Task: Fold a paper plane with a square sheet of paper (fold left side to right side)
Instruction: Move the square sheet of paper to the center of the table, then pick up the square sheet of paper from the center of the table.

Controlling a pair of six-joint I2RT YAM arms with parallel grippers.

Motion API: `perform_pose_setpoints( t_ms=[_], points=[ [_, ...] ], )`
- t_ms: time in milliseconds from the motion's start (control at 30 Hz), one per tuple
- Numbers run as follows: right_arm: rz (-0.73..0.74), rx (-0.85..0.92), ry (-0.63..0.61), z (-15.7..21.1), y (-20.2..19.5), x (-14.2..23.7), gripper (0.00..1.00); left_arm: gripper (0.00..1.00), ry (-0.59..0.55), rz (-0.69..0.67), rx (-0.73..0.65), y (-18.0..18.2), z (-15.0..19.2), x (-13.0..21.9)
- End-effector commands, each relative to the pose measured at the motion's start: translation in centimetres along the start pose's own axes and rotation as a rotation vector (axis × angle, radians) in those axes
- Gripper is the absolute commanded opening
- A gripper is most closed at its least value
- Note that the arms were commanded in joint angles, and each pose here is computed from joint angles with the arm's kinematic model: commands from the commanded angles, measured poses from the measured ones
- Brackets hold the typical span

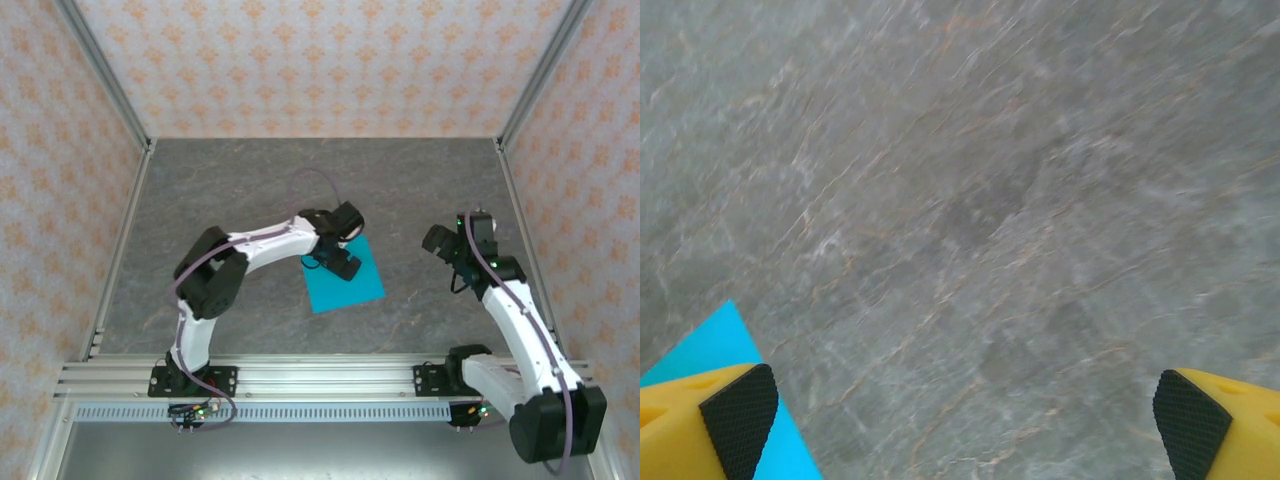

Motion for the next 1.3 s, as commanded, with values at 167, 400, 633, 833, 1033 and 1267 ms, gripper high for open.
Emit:
perform_pose_setpoints(
  t_ms=[167, 400, 633, 833, 1033, 1267],
  points=[
    [-0.125, 0.117, 0.145, 0.8, 7.7, -5.3, 0.99, 0.99, -0.123, 0.381, 0.314, 2.1, 2.9, 4.9],
    [-0.123, 0.247, 0.246, 2.4, 13.6, -9.7, 0.97, 0.97, -0.011, 0.505, 0.508, 1.5, 5.6, 1.1],
    [-0.085, 0.334, 0.31, 4.2, 17.0, -12.7, 0.97, 0.95, 0.061, 0.483, 0.582, 1.8, 7.1, -1.7],
    [-0.057, 0.373, 0.373, 6.2, 17.9, -14.3, 0.96, 0.95, 0.079, 0.41, 0.58, 2.6, 7.9, -2.2],
    [-0.042, 0.409, 0.426, 8.4, 18.1, -14.3, 0.96, 0.95, 0.118, 0.406, 0.578, 2.3, 7.7, -2.8],
    [-0.113, 0.41, 0.475, 10.0, 19.1, -12.7, 0.92, 0.95, 0.122, 0.396, 0.584, 2.3, 7.5, -3.3]
  ],
)
Point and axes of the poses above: each hand's point on the last joint's axis, 136 mm out from that joint toward the fingers, its own x axis back along the fingers, its own y axis along the line the jaws close on, z = x × y, the point moved 6 cm from there along x, back along the fingers, and after that the axes turned 8 degrees about x, right-handed, at the moved point
